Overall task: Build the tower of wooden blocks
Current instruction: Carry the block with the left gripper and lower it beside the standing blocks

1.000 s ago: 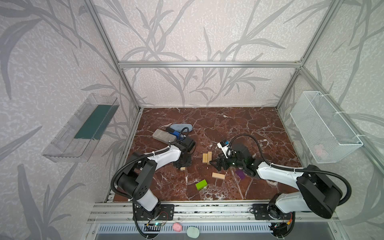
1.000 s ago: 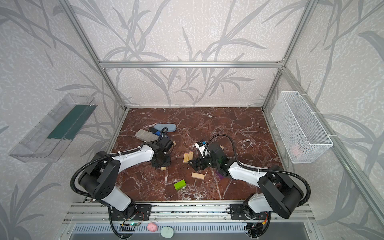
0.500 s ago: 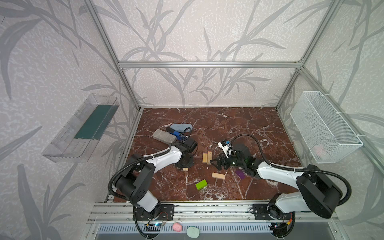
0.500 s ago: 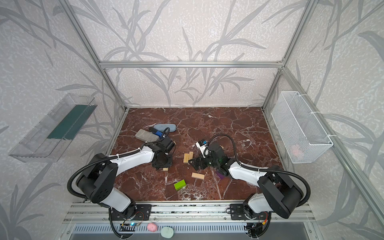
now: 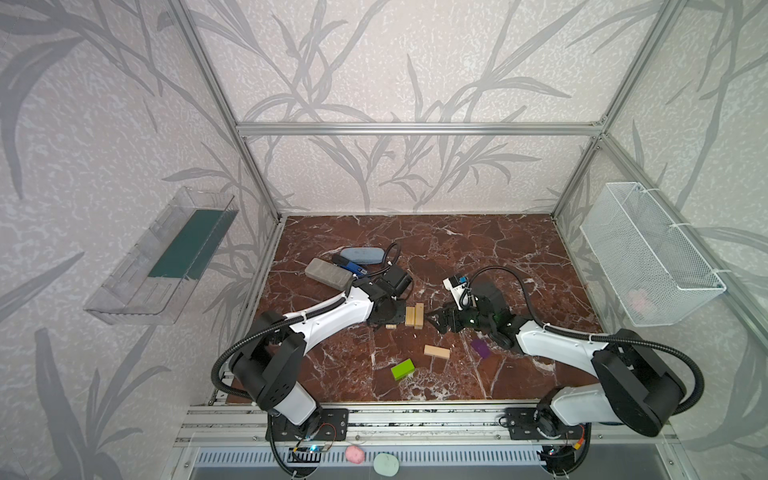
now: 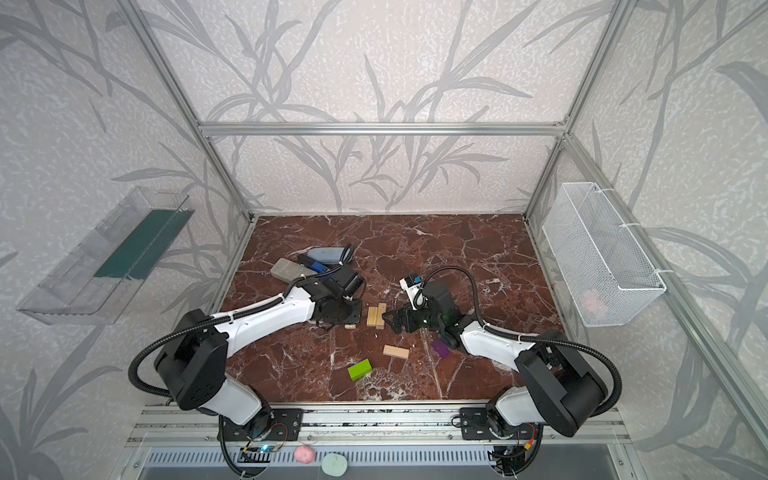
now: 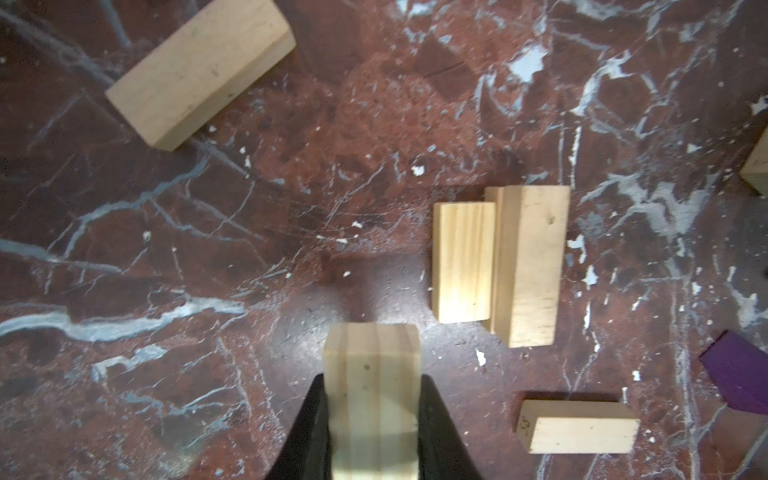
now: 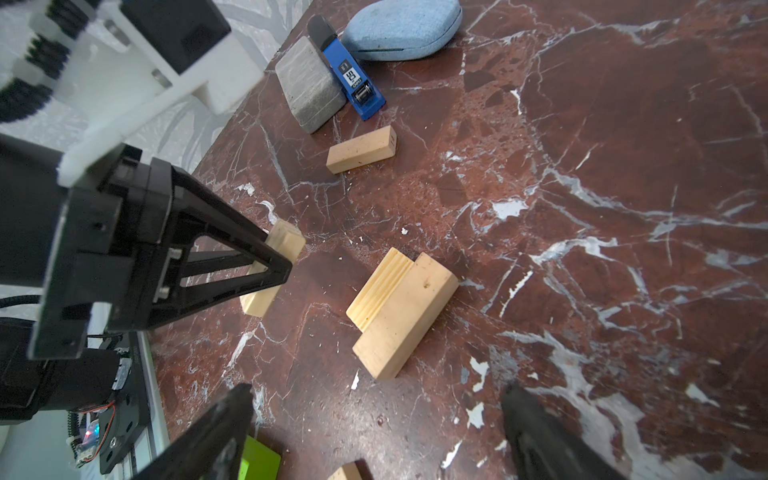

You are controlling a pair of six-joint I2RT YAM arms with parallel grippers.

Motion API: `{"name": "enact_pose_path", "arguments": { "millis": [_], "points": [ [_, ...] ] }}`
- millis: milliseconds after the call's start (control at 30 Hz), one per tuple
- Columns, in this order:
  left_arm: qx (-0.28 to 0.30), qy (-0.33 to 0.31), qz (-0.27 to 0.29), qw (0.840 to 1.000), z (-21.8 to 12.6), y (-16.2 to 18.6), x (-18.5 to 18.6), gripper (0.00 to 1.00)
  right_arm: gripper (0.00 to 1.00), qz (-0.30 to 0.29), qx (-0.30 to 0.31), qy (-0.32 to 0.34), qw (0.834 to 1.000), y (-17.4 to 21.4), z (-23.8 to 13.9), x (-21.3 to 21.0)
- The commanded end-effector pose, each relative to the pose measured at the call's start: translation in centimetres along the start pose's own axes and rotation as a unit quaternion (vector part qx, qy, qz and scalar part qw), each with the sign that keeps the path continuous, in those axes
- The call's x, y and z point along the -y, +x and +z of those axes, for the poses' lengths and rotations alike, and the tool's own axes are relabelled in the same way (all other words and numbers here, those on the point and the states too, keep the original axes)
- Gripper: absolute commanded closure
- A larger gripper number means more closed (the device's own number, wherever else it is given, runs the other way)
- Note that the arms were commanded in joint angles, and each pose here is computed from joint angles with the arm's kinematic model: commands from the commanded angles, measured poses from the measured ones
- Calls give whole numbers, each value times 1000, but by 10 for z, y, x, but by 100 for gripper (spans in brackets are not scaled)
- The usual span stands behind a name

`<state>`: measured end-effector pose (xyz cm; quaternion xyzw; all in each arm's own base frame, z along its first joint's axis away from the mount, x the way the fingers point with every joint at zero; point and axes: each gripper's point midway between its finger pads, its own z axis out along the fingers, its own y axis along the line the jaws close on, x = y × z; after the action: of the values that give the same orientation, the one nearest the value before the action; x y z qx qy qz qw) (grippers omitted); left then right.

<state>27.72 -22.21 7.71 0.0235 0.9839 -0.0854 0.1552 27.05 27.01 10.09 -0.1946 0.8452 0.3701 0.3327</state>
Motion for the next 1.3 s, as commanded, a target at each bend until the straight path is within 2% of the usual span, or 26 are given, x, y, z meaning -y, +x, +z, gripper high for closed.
{"name": "enact_pose_path", "arguments": {
  "millis": [0, 467, 1267],
  "points": [
    [-2, 1, 14, 1000, 3, -5, 14, 79, 8, -1, 6, -2, 1000, -1, -1, 0],
    [-25, 3, 24, 999, 31, -11, 35, 79, 8, -1, 7, 2, 1000, -1, -3, 2],
    [-28, -12, 29, 999, 46, -19, 38, 77, 8, -4, 12, 7, 1000, -2, -5, 3]
  ]
}}
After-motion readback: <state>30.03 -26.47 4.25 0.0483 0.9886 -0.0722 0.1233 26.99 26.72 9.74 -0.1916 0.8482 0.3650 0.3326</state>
